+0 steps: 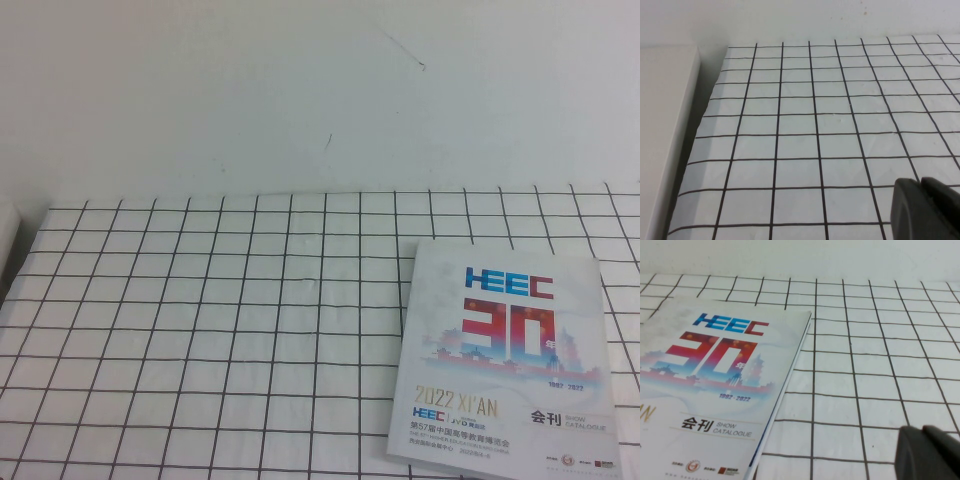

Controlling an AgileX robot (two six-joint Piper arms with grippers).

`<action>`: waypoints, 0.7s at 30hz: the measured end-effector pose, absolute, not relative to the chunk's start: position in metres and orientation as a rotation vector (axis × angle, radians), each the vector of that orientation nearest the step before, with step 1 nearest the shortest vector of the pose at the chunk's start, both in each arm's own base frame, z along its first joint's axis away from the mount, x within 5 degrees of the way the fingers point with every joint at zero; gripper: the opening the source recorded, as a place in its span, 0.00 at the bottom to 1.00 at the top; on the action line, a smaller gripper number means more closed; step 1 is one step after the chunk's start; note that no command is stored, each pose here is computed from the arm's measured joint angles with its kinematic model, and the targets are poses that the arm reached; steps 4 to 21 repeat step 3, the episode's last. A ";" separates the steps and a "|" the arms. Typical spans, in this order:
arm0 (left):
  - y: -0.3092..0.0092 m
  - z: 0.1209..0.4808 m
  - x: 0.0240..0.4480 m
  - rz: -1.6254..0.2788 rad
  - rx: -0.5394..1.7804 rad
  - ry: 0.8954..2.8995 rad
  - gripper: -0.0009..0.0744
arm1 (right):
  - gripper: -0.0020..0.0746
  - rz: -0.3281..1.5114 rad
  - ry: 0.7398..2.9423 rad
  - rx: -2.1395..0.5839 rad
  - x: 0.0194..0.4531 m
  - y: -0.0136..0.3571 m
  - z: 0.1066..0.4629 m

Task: Close book
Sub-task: 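Close the open booklet and leave it lying on the table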

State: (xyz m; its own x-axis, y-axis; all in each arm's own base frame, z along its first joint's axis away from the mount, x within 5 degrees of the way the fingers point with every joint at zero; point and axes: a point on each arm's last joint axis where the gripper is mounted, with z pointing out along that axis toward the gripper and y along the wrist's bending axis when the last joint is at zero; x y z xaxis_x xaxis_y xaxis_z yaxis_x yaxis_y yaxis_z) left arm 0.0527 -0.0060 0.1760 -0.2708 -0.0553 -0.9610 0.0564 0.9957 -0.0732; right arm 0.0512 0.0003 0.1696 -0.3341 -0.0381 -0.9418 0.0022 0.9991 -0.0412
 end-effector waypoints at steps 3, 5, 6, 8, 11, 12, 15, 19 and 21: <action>-0.006 0.176 0.053 -0.107 0.001 1.842 0.01 | 0.02 -0.041 1.911 -0.026 0.051 0.000 0.170; -0.006 0.176 0.053 -0.107 0.001 1.842 0.01 | 0.02 -0.041 1.911 -0.026 0.051 0.000 0.170; -0.006 0.176 0.053 -0.107 0.001 1.842 0.01 | 0.02 -0.041 1.911 -0.026 0.051 0.000 0.170; -0.006 0.176 0.053 -0.107 0.001 1.842 0.01 | 0.02 -0.041 1.911 -0.026 0.051 0.000 0.170; -0.006 0.176 0.053 -0.107 0.001 1.842 0.01 | 0.02 -0.041 1.911 -0.026 0.051 0.000 0.170; -0.006 0.176 0.053 -0.107 0.001 1.842 0.01 | 0.02 -0.041 1.911 -0.026 0.051 0.000 0.170; -0.006 0.176 0.053 -0.107 0.001 1.842 0.01 | 0.02 -0.041 1.911 -0.026 0.051 0.000 0.170; -0.006 0.176 0.053 -0.107 0.001 1.842 0.01 | 0.02 -0.041 1.911 -0.026 0.051 0.000 0.170; -0.006 0.176 0.053 -0.107 0.001 1.842 0.01 | 0.02 -0.041 1.911 -0.026 0.051 0.000 0.170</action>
